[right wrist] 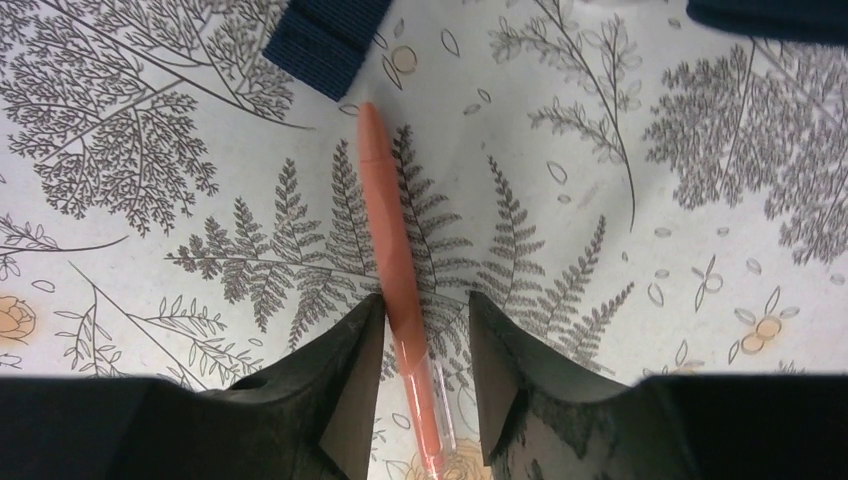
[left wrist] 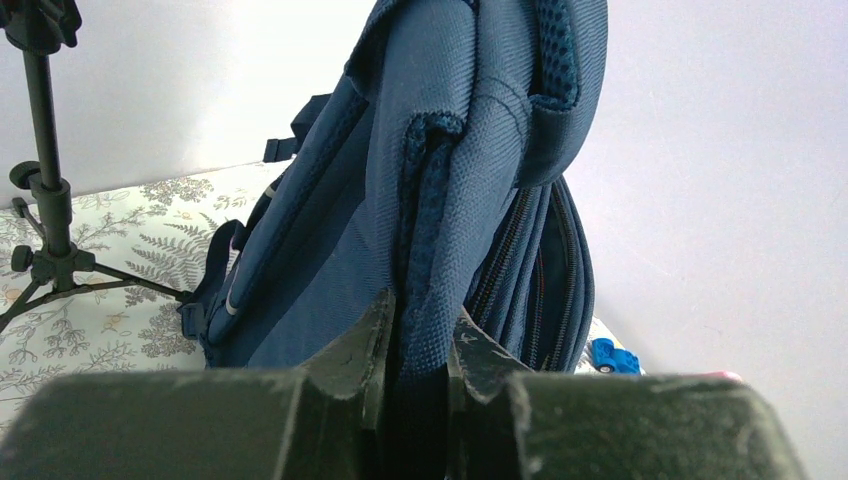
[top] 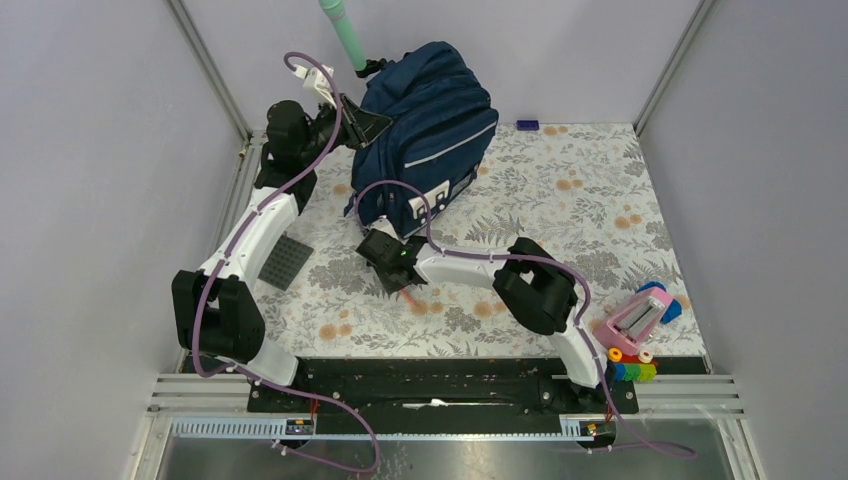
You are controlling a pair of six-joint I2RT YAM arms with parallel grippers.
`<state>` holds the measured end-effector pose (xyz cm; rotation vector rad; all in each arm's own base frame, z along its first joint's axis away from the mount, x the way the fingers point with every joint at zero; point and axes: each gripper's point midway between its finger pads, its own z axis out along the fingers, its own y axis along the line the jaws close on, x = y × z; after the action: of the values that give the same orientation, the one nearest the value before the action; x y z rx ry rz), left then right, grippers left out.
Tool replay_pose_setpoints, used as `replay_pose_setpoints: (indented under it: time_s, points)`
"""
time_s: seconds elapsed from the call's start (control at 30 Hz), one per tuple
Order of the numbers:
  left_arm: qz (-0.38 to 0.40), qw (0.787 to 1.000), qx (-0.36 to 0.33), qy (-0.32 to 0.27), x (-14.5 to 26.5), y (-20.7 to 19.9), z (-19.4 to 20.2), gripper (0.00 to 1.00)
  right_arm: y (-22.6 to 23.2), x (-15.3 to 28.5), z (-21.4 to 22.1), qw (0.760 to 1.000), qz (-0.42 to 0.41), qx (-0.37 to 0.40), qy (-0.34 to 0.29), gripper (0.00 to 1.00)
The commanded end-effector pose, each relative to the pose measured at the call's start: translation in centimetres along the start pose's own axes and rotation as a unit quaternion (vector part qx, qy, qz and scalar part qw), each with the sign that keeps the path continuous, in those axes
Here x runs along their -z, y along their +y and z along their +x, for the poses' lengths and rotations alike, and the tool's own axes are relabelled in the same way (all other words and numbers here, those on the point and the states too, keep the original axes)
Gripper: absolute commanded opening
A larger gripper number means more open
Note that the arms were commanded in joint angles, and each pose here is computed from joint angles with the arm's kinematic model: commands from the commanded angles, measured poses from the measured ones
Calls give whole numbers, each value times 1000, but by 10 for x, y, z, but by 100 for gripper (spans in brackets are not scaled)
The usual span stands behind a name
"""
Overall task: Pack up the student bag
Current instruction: Pick up the stationery from the center of the board.
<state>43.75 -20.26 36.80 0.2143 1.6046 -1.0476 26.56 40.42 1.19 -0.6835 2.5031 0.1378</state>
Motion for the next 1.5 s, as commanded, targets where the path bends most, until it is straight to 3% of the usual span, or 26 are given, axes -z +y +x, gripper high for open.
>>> replay_pose_setpoints:
  time_s: [0.0, 0.17, 0.4, 0.6, 0.93, 1.1, 1.33, 1.47]
  points:
    - [53, 991, -74, -97, 18, -56, -75, 0, -7, -25, 11, 997, -22, 63, 38, 41]
    - [53, 991, -75, -97, 18, -56, -75, 0, 12, -31, 8, 994, -68, 78, 41, 30]
    - [51, 991, -76, -96, 18, -55, -75, 0, 18, -23, 5, 994, -85, 63, 34, 0]
    - [50, 991, -76, -95, 17, -53, -74, 0, 9, 18, 6, 993, -113, 46, -8, 0]
    - [47, 992, -74, -93, 15, -51, -72, 0, -9, 119, 4, 982, -169, -22, -76, 0]
    - [47, 992, -74, -92, 15, -49, -71, 0, -30, 184, -14, 972, -177, -71, -139, 0]
    - [53, 991, -71, -96, 16, -53, -72, 0, -101, 300, -98, 918, -114, -204, -321, 0]
    - [58, 991, -67, -97, 16, -54, -73, 0, -135, 347, -154, 859, -75, -286, -419, 0]
